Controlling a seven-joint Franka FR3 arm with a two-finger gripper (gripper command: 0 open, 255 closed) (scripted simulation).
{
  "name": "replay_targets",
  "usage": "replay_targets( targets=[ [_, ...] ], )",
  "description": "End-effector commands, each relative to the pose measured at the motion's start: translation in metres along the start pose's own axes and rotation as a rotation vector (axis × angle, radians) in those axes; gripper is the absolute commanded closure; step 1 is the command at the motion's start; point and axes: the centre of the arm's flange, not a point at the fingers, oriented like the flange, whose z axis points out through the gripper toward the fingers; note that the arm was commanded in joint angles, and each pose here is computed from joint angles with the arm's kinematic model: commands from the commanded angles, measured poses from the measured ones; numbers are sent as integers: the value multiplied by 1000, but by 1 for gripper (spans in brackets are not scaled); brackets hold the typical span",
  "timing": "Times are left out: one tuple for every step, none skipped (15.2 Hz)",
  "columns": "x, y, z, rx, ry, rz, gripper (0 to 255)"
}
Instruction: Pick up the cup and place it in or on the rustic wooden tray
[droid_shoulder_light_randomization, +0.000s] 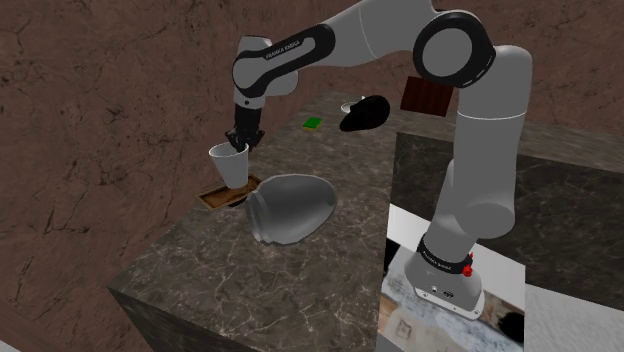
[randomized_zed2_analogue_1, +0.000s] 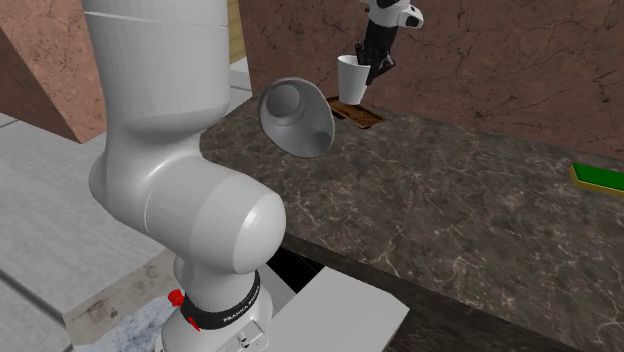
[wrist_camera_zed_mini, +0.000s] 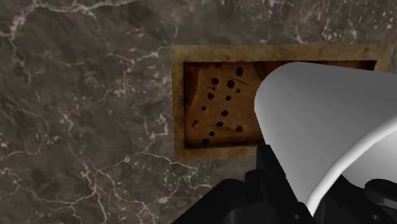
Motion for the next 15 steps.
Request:
replay_targets(
  targets=[
    [0, 0, 0, 0, 1, 0, 255],
    [0, 0, 0, 0, 1, 0, 255],
    [0, 0, 0, 0, 1, 0, 255],
    [0, 0, 0, 0, 1, 0, 0],
    [0, 0, 0, 0, 1, 0, 0],
    [0, 0, 0, 0, 1, 0, 0],
    [0, 0, 0, 0, 1, 0, 0],
    [0, 0, 0, 0, 1, 0, 0],
    [0, 0, 0, 0, 1, 0, 0],
    [0, 0, -13, 0, 1, 0, 0],
    [0, 0, -26, 0, 1, 0, 0],
    [0, 0, -39, 0, 1, 0, 0],
    [0, 0, -50, 0, 1, 0, 0],
    [0, 0, -50, 0, 1, 0, 0],
    [0, 0, -50, 0, 1, 0, 0]
  ],
)
